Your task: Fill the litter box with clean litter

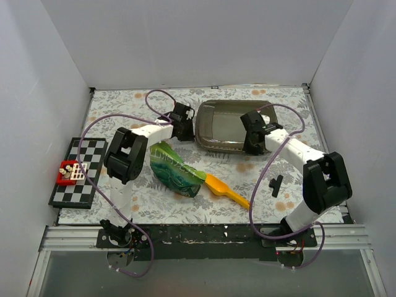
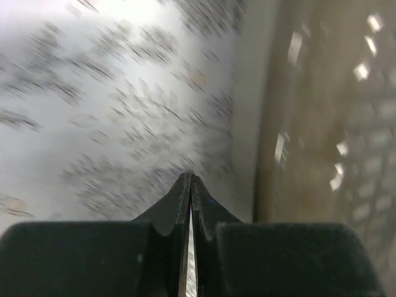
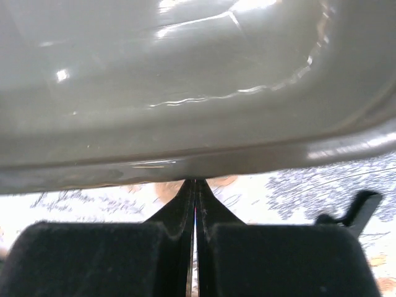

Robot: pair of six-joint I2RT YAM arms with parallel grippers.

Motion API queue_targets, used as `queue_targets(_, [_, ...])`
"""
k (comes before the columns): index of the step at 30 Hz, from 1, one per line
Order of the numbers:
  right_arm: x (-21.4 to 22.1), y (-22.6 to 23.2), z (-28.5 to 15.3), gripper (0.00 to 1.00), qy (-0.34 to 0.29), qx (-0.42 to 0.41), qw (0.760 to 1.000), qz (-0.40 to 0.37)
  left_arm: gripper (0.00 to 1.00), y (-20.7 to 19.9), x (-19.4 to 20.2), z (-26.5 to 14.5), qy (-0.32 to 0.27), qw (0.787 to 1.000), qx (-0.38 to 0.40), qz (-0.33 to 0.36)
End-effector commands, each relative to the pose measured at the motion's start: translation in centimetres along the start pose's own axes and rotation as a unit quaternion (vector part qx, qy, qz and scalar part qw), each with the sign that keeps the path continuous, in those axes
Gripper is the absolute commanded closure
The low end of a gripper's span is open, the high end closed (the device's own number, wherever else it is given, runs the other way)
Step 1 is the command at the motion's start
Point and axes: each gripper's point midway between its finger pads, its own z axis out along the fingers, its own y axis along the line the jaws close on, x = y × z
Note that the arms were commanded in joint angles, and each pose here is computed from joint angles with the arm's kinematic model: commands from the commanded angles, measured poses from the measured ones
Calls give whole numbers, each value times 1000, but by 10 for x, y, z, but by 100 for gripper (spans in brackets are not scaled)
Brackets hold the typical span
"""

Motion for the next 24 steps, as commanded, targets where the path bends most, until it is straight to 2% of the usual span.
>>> queue_targets(1, [-51,-16,4,99,-34,3,999,-5,100,-57,-1,-46,-4,992,123,17])
queue_targets(6, [-83,-18,19,99,-48,26,998,-25,100,-96,-3,-77,-13,979,197,60])
queue_targets(11, [-112,-29,24,99,-49,40,998,-19,100,-104,-8,-107,-33,971,224,81])
queue_targets(15, [-126,-32,9,98,-37,42,998,-27,100,-86,-21,-130,-62,980,169,81])
queue_targets(18, [-131,-6,-15,83,-47,-28,998,-31,100,-59,-29,-140,-82,990,91,70])
queue_targets(20, [-133,14,-28,78,-64,-65,995,-38,100,-50,-30,-150,-90,992,69,62])
queue_targets(22, [-133,32,-32,76,-69,-83,993,-45,98,-39,-31,-158,-104,992,44,51])
queue_targets(24, [-142,53,-32,81,-71,-93,992,-50,96,-36,-28,-165,-108,992,44,42])
